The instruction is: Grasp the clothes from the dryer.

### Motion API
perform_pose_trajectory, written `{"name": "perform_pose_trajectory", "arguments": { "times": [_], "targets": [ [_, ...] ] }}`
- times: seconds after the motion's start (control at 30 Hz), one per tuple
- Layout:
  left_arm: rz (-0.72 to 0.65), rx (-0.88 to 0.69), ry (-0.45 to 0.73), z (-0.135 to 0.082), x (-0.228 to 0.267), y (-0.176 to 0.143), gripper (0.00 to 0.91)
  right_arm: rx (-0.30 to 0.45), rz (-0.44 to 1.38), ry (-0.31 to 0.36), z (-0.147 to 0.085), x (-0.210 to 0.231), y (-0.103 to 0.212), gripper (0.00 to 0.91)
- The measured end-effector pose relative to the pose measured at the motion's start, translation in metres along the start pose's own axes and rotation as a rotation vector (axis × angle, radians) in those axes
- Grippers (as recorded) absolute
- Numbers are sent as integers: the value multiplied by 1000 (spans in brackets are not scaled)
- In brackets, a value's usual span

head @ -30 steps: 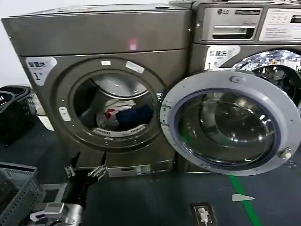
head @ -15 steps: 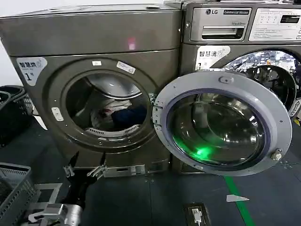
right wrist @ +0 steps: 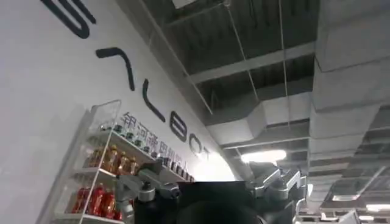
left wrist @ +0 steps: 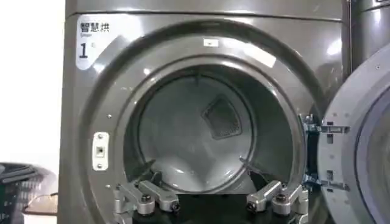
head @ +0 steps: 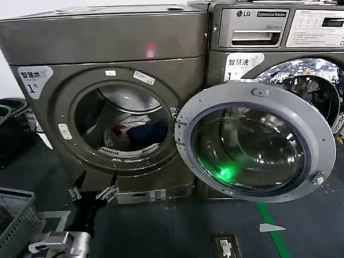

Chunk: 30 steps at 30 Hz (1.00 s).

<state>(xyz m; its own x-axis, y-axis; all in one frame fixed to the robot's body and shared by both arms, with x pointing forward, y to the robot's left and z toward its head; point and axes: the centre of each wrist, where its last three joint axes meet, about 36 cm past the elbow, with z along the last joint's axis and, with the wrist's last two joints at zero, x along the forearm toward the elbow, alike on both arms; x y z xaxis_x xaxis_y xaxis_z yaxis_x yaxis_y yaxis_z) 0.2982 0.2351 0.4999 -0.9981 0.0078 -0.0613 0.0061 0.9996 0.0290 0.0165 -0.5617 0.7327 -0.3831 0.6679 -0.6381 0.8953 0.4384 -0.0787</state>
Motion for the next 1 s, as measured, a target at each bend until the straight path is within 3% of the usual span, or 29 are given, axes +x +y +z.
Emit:
{"name": "perform_pose_trajectory", "arguments": {
  "times": [1.0],
  "targets": [
    [3, -7, 6, 2, 1, 1, 907, 10, -25, -42, -1, 2, 2, 907]
  ]
}}
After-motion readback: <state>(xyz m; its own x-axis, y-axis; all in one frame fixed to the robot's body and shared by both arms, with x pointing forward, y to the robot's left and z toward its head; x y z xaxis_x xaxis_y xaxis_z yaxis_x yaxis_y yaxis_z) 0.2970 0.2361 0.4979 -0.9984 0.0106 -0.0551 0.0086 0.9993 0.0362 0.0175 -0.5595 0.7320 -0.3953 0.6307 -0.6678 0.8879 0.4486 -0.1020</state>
